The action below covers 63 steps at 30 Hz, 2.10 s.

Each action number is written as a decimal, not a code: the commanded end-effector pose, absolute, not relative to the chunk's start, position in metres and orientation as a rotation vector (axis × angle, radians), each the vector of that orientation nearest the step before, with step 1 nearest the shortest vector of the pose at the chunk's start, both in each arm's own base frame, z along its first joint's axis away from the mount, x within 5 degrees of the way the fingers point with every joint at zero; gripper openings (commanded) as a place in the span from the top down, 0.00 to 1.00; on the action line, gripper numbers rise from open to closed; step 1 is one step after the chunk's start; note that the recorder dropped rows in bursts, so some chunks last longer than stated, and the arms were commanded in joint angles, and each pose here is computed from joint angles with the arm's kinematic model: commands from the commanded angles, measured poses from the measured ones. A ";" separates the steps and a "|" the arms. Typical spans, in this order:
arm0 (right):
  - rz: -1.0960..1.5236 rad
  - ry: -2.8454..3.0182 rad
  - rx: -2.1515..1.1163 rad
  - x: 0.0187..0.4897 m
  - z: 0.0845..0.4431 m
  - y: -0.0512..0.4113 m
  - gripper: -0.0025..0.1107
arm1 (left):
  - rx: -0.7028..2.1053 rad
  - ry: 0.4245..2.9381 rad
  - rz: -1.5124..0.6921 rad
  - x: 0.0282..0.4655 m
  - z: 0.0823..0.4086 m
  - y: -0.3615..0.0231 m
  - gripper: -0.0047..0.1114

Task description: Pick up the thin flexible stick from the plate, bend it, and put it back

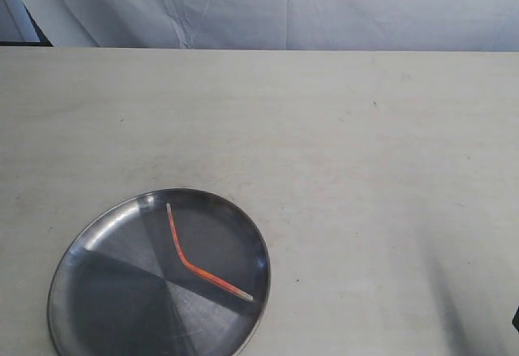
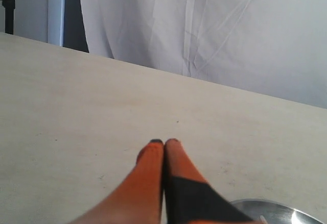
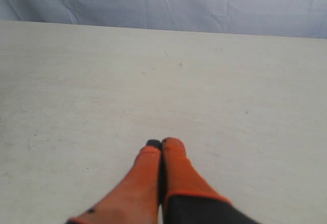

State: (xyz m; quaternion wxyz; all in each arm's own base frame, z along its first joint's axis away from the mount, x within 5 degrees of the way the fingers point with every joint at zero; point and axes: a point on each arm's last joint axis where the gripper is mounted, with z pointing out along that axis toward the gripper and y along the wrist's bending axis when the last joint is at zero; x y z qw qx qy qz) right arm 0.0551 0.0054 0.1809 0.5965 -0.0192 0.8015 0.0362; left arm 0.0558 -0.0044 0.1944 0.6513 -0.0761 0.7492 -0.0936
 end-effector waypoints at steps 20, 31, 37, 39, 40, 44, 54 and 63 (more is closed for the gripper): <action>0.084 1.843 -0.039 0.055 0.182 0.005 0.98 | -0.155 1.707 -0.188 0.056 0.193 -0.004 0.96; 0.084 1.843 -0.039 0.055 0.182 0.005 0.98 | -0.155 1.707 -0.188 0.056 0.193 -0.004 0.96; 0.084 1.843 -0.039 0.055 0.182 0.005 0.98 | -0.155 1.707 -0.188 0.056 0.193 -0.004 0.96; 0.084 1.843 -0.039 0.055 0.182 0.005 0.98 | -0.155 1.707 -0.188 0.056 0.193 -0.004 0.96; 0.084 1.843 -0.039 0.055 0.182 0.005 0.98 | -0.155 1.707 -0.188 0.056 0.193 -0.004 0.96; 0.084 1.843 -0.039 0.055 0.182 0.005 0.98 | -0.155 1.707 -0.188 0.056 0.193 -0.004 0.96; 0.084 1.843 -0.039 0.055 0.182 0.005 0.98 | -0.155 1.707 -0.188 0.056 0.193 -0.004 0.96; 0.084 1.843 -0.039 0.055 0.182 0.005 0.98 | -0.155 1.707 -0.188 0.056 0.193 -0.004 0.96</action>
